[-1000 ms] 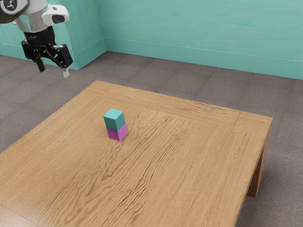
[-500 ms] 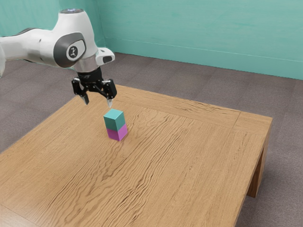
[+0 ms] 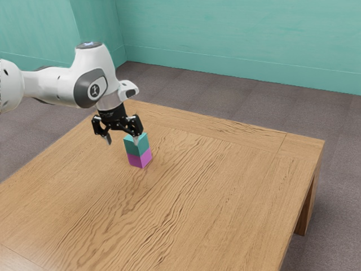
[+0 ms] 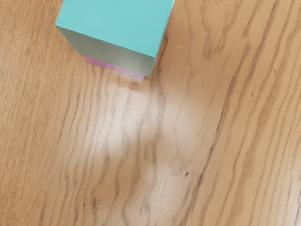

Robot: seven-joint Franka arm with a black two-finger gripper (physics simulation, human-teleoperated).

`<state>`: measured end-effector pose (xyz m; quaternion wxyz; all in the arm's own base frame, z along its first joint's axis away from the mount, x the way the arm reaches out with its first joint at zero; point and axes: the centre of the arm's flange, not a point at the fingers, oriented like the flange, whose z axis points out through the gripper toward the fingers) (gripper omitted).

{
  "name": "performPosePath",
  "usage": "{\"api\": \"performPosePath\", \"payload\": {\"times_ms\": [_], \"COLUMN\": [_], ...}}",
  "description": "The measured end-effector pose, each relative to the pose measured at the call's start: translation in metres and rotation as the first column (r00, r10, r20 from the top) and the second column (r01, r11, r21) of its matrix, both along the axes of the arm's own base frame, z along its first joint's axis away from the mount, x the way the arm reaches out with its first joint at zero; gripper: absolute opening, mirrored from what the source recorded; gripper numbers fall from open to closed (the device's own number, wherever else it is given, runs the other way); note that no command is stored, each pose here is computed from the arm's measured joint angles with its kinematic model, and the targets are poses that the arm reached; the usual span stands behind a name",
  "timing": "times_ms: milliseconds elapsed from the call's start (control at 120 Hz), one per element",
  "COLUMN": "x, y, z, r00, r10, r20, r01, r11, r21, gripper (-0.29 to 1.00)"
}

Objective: Pick up the blue block with one arm, and put the blue block on the table with one arm

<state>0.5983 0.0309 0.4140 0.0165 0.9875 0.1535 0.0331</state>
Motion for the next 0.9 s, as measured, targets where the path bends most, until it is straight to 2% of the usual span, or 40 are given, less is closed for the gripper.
{"api": "performPosePath", "payload": {"times_ms": [267,608,767,900], "x": [0.009,0.014,0.037,0.042], "y": [-0.015,-0.002,0.011,0.012], "z": [-0.013,-0.026,-0.035,-0.038], "r00": [0.994,0.984,0.98,0.975], "r10": [-0.105,-0.177,-0.198,-0.222], "r20": [0.02,0.02,0.027,0.027], "r01": [0.105,0.177,0.196,0.22], "r11": [0.994,0.984,0.979,0.974], "r21": [0.012,0.038,0.052,0.055], "gripper": [0.7,0.7,0.7,0.7]}}
